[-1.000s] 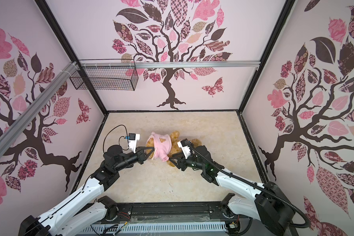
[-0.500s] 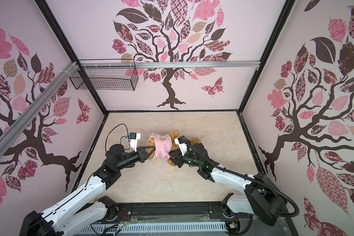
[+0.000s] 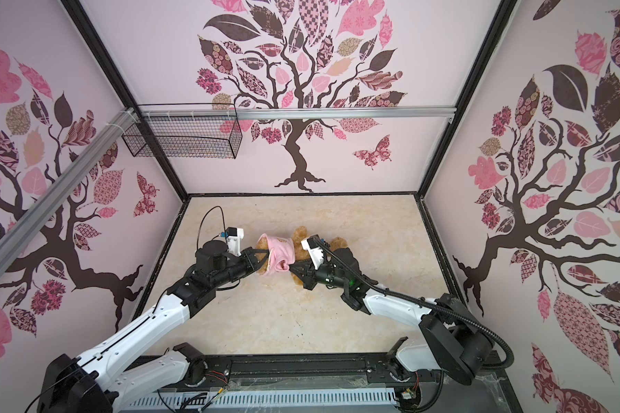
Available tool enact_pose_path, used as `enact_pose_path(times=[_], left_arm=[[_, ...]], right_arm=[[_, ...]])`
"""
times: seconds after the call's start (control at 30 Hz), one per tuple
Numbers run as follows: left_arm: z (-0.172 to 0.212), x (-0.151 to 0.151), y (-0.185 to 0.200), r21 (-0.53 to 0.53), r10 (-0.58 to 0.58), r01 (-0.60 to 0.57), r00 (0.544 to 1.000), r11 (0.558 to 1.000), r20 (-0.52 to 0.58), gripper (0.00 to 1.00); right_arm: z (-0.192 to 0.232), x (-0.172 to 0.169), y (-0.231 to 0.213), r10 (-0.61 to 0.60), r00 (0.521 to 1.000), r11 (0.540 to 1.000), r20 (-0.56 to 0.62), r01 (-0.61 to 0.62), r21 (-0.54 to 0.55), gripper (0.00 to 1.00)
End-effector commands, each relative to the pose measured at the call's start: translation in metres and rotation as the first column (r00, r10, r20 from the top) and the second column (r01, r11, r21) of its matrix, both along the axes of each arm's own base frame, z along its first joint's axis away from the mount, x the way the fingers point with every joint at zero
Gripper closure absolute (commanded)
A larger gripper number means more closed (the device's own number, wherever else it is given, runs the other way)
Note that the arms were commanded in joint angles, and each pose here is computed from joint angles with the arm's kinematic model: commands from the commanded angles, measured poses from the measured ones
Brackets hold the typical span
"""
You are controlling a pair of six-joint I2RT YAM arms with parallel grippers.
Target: Dress the teddy bear
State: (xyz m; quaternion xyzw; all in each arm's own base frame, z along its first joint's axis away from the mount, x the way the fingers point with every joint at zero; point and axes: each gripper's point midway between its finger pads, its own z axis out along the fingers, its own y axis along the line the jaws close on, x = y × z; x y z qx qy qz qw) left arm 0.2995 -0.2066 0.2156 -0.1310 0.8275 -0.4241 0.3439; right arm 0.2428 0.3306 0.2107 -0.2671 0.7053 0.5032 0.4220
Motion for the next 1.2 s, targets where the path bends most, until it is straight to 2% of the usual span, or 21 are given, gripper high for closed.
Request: enact_pose_path(times=[0.0, 0.1, 0.2, 0.47, 0.63, 0.73, 0.87, 1.03, 1.1, 1.17], left_arm=[[-0.004, 0.025, 0.025, -0.036, 0.229, -0.234, 0.968, 0.972, -0.104, 1.00], [-0.012, 0.033, 0.036, -0.044, 0.324, -0.334, 0.933, 0.941, -0.158, 1.00], [-0.008, 0.040, 0.045, -0.088, 0.380, -0.398, 0.910, 0.913, -0.166, 1.00], [0.017, 0.047, 0.068, -0.198, 0.419, -0.456, 0.885, 0.868, -0.202, 1.00], [0.033, 0.048, 0.064, -0.303, 0.389, -0.439, 0.896, 0.846, -0.214, 1.00], [0.033, 0.048, 0.060, -0.320, 0.362, -0.413, 0.909, 0.853, -0.208, 1.00], [0.021, 0.046, 0.057, -0.321, 0.354, -0.409, 0.910, 0.854, -0.218, 1.00], [0.014, 0.043, 0.053, -0.321, 0.349, -0.405, 0.911, 0.856, -0.219, 1.00], [0.014, 0.042, 0.051, -0.327, 0.344, -0.401, 0.913, 0.856, -0.221, 1.00], [0.017, 0.043, 0.050, -0.345, 0.337, -0.397, 0.915, 0.851, -0.222, 1.00]], right_arm=[[0.026, -0.016, 0.013, 0.058, 0.997, 0.997, 0.046, -0.060, 0.055, 1.00], [0.023, -0.026, 0.019, 0.067, 0.997, 0.997, 0.034, -0.068, 0.040, 1.00], [0.005, -0.033, 0.023, 0.057, 0.998, 0.998, 0.025, -0.056, -0.020, 1.00], [-0.073, -0.031, 0.004, -0.051, 0.995, 0.986, -0.091, 0.036, -0.160, 1.00], [-0.107, -0.032, 0.007, -0.085, 0.987, 0.968, -0.136, 0.049, -0.248, 1.00], [-0.105, -0.042, 0.025, -0.033, 0.989, 0.970, -0.145, -0.003, -0.242, 1.00], [-0.069, -0.045, 0.041, 0.020, 0.991, 0.990, -0.129, -0.038, -0.133, 1.00], [-0.026, -0.044, 0.049, 0.045, 0.995, 0.998, -0.085, -0.050, -0.047, 1.00], [-0.029, -0.044, 0.050, 0.044, 0.995, 0.998, -0.095, -0.049, -0.045, 1.00], [-0.050, -0.041, 0.049, 0.022, 0.992, 0.996, -0.126, -0.033, -0.087, 1.00]])
